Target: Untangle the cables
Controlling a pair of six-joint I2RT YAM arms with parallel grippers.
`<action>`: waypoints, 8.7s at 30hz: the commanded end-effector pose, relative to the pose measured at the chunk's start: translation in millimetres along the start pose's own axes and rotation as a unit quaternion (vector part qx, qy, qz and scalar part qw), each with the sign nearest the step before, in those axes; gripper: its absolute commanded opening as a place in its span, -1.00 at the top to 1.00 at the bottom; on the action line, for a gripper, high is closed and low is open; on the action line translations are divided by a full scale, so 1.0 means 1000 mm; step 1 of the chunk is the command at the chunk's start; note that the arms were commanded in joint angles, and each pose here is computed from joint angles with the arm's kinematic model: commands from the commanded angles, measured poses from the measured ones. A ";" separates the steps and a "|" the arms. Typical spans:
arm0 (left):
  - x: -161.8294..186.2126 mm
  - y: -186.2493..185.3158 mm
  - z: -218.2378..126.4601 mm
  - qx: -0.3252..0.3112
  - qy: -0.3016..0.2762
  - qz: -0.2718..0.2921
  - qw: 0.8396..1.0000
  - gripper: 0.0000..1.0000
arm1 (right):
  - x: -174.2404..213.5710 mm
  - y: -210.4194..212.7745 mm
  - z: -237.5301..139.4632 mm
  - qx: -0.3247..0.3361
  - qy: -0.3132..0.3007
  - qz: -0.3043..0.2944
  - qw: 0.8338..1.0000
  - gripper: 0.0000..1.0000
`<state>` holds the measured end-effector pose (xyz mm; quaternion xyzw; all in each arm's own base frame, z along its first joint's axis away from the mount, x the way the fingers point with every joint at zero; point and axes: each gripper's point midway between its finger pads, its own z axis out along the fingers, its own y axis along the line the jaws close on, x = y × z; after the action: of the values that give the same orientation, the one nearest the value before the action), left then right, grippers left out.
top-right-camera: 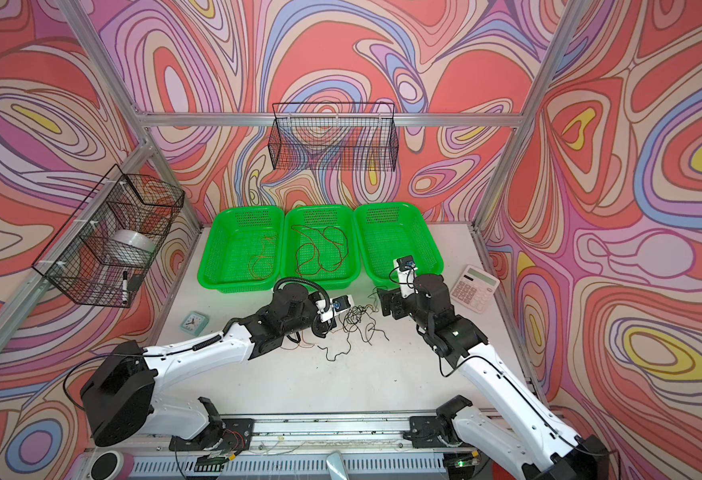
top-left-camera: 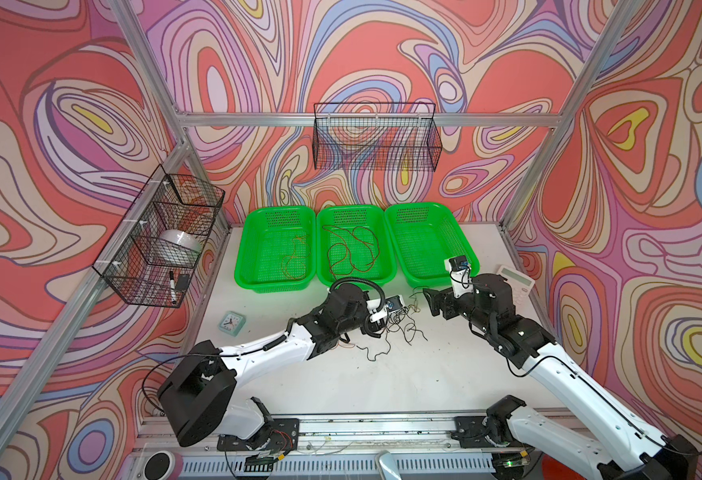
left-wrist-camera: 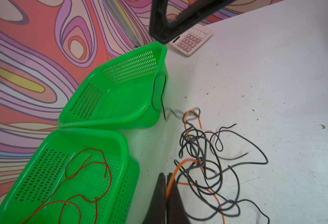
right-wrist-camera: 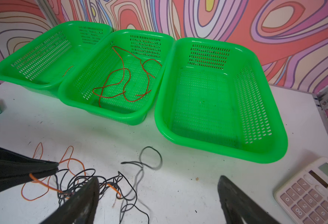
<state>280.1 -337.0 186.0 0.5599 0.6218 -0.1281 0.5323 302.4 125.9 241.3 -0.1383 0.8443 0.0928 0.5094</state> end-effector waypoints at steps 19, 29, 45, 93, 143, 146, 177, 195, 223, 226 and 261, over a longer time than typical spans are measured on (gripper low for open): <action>-0.017 0.002 0.013 -0.002 0.023 -0.057 0.998 1.00 | 0.030 0.084 0.006 -0.229 -0.004 0.144 0.963 -0.54; -0.034 -0.013 0.018 0.014 0.023 -0.039 0.999 1.00 | 0.038 0.082 0.032 -0.179 0.008 0.129 0.975 -0.27; -0.057 -0.011 0.002 0.028 0.027 -0.015 0.999 1.00 | 0.048 0.094 0.025 -0.226 -0.026 0.097 0.969 -0.40; -0.114 0.001 -0.037 0.039 -0.011 0.023 0.999 1.00 | 0.072 0.063 0.053 -0.104 -0.027 0.110 0.988 0.45; -0.025 0.089 -0.094 -0.100 0.104 -0.100 0.984 1.00 | 0.064 -0.011 0.048 0.087 0.089 0.095 0.988 -0.35; 0.007 0.076 -0.089 -0.093 0.139 -0.141 0.976 1.00 | 0.061 -0.008 0.049 0.080 0.086 0.083 0.990 -0.40; 0.178 -0.033 -0.106 -0.091 0.388 -0.551 0.733 -0.99 | 0.080 0.031 0.083 -0.027 0.120 0.039 0.992 -0.41; 0.185 -0.001 -0.055 -0.057 0.376 -0.398 0.835 -0.75 | 0.083 0.028 0.081 -0.020 0.118 0.038 0.992 -0.41; 0.073 0.074 -0.109 -0.114 0.272 -0.338 0.894 1.00 | 0.073 0.019 0.078 0.005 0.104 0.040 0.994 -0.39; 0.023 0.102 -0.135 -0.142 0.208 -0.331 0.909 1.00 | 0.072 0.021 0.081 0.003 0.106 0.039 0.994 -0.38; 0.143 0.373 -0.179 -0.389 0.252 -0.338 0.819 1.00 | 0.091 -0.002 0.080 0.088 0.154 0.120 0.977 -0.36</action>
<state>514.8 11.7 340.0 0.0826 0.8718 0.1306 0.4649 328.5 150.9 128.9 -0.0459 0.9191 0.0917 0.3804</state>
